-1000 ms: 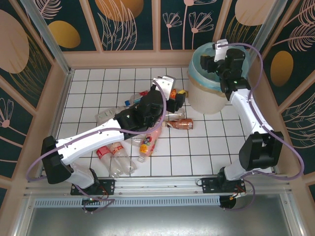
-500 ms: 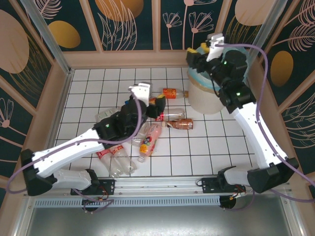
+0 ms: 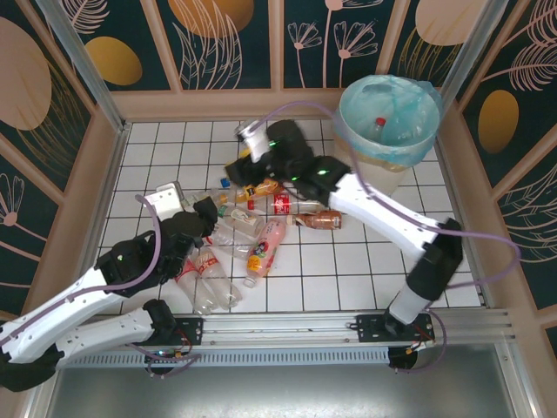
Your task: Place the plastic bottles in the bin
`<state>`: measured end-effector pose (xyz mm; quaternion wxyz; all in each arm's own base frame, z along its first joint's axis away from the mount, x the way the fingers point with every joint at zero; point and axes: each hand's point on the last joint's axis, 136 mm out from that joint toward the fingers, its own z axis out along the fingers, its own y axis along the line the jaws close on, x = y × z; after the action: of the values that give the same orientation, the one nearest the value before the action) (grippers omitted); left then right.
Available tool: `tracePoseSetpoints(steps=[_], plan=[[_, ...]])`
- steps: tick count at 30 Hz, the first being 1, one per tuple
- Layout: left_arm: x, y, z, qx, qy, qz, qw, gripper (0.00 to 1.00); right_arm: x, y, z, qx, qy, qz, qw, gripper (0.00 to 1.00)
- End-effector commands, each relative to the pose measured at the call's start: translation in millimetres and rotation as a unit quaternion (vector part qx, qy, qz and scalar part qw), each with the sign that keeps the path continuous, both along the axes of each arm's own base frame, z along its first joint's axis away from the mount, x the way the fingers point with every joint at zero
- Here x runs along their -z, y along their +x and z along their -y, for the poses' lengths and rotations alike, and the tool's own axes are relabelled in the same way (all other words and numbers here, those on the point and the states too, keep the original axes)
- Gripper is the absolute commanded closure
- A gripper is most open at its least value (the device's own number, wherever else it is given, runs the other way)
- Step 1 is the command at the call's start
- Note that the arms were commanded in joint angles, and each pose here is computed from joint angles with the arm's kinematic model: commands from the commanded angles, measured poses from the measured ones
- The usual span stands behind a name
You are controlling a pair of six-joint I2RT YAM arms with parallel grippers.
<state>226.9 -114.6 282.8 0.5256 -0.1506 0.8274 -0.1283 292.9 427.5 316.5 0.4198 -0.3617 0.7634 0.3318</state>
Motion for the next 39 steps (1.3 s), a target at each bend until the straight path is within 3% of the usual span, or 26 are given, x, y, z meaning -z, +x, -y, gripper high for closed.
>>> tracePoseSetpoints(steps=[1,6,9,17,22,28,32,39], plan=[[36,-9,-17,-0.026,0.018,-0.065,0.997,0.33,39,-25,-25,-0.016,-0.032,-0.096,0.995,0.48],[44,-1,-39,-0.056,0.018,-0.053,0.997,0.35,105,-68,-57,-0.048,-0.076,-0.184,0.979,0.50],[53,13,-52,-0.072,0.003,-0.057,0.996,0.35,137,-87,-64,-0.047,-0.095,-0.208,0.972,0.43],[82,55,-75,-0.083,-0.035,-0.074,0.993,0.33,190,-120,-61,-0.037,-0.138,-0.244,0.959,0.39],[109,64,-113,-0.130,-0.053,-0.095,0.986,0.33,199,-133,-63,-0.032,-0.149,-0.249,0.957,0.39],[166,47,-143,-0.183,-0.099,-0.160,0.965,0.30,194,-136,-61,-0.032,-0.149,-0.242,0.958,0.39],[206,36,-140,-0.181,-0.159,-0.203,0.949,0.30,185,-137,-54,-0.033,-0.147,-0.232,0.961,0.39],[235,23,-133,-0.190,-0.192,-0.238,0.933,0.32,159,-135,-36,-0.032,-0.125,-0.213,0.969,0.38]])
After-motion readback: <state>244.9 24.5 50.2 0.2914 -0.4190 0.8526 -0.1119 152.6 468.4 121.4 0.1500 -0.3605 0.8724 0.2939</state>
